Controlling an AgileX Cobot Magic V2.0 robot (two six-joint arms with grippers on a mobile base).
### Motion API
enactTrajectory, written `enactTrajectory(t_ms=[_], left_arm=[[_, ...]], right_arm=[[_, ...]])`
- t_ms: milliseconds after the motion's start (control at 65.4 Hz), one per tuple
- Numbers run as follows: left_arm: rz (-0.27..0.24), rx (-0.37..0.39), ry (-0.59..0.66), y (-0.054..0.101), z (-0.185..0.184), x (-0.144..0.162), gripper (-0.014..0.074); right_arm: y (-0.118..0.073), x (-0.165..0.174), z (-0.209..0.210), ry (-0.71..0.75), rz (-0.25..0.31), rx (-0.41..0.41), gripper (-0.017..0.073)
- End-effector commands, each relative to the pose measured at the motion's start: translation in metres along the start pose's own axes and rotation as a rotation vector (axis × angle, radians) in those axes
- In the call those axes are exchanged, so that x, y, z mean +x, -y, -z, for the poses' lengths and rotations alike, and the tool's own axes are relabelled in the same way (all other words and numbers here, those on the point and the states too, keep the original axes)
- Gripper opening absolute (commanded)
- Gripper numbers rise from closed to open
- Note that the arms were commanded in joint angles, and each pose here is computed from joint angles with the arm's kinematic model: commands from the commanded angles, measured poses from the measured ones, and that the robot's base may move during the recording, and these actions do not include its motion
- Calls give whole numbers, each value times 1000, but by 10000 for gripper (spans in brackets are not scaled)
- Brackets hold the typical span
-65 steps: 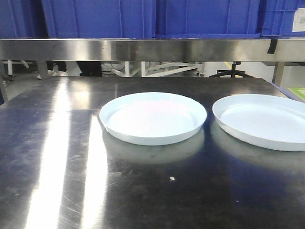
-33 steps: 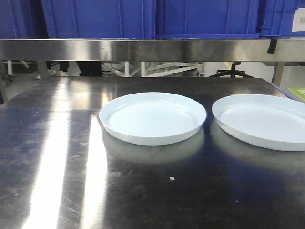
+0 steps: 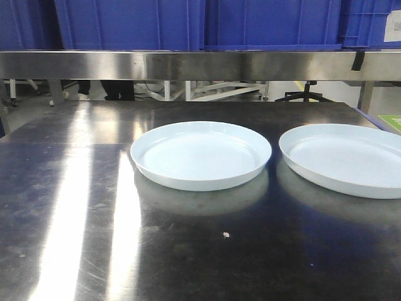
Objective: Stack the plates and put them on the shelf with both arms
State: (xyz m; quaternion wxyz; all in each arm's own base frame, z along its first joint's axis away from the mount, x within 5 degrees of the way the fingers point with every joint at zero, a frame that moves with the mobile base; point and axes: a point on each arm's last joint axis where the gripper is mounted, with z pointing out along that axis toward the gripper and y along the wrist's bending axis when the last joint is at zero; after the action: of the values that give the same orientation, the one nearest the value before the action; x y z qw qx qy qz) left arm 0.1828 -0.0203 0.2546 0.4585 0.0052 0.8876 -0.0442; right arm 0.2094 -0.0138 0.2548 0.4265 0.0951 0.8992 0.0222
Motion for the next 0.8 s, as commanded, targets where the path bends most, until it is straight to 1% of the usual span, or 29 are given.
enactTrajectory(t_ms=[0, 15, 61, 122, 245, 291, 321, 352, 367, 413, 474, 520, 780], left_arm=[[9, 14, 117, 2, 6, -17, 92], [9, 14, 117, 2, 6, -17, 92], [9, 14, 117, 2, 6, -17, 92], [9, 14, 117, 2, 6, -17, 92], [9, 14, 117, 2, 6, -17, 92], [9, 14, 117, 2, 6, -17, 92], [9, 14, 117, 2, 6, -17, 92], [9, 14, 117, 2, 6, -17, 92], [9, 14, 117, 2, 6, -17, 92], [9, 14, 117, 2, 6, -17, 92], [9, 14, 117, 2, 6, -17, 92], [9, 14, 117, 2, 6, -17, 92], [9, 14, 117, 2, 6, -17, 92]], right_arm=[[-2, -16, 7, 89, 4, -11, 162], [-2, -16, 7, 84, 4, -10, 108], [-2, -15, 7, 79, 4, -10, 33], [-2, -15, 7, 79, 4, -10, 79], [-2, -15, 7, 78, 4, -9, 98], [-2, -15, 7, 75, 4, -9, 138], [-2, -15, 7, 72, 5, -10, 181], [-2, -14, 7, 69, 5, -10, 237], [-2, -14, 7, 66, 5, -9, 285], [-2, -14, 7, 59, 5, -9, 384], [-2, -13, 7, 56, 5, -8, 488], [-2, -13, 7, 53, 5, -8, 507], [-2, -13, 6, 47, 3, -8, 505]])
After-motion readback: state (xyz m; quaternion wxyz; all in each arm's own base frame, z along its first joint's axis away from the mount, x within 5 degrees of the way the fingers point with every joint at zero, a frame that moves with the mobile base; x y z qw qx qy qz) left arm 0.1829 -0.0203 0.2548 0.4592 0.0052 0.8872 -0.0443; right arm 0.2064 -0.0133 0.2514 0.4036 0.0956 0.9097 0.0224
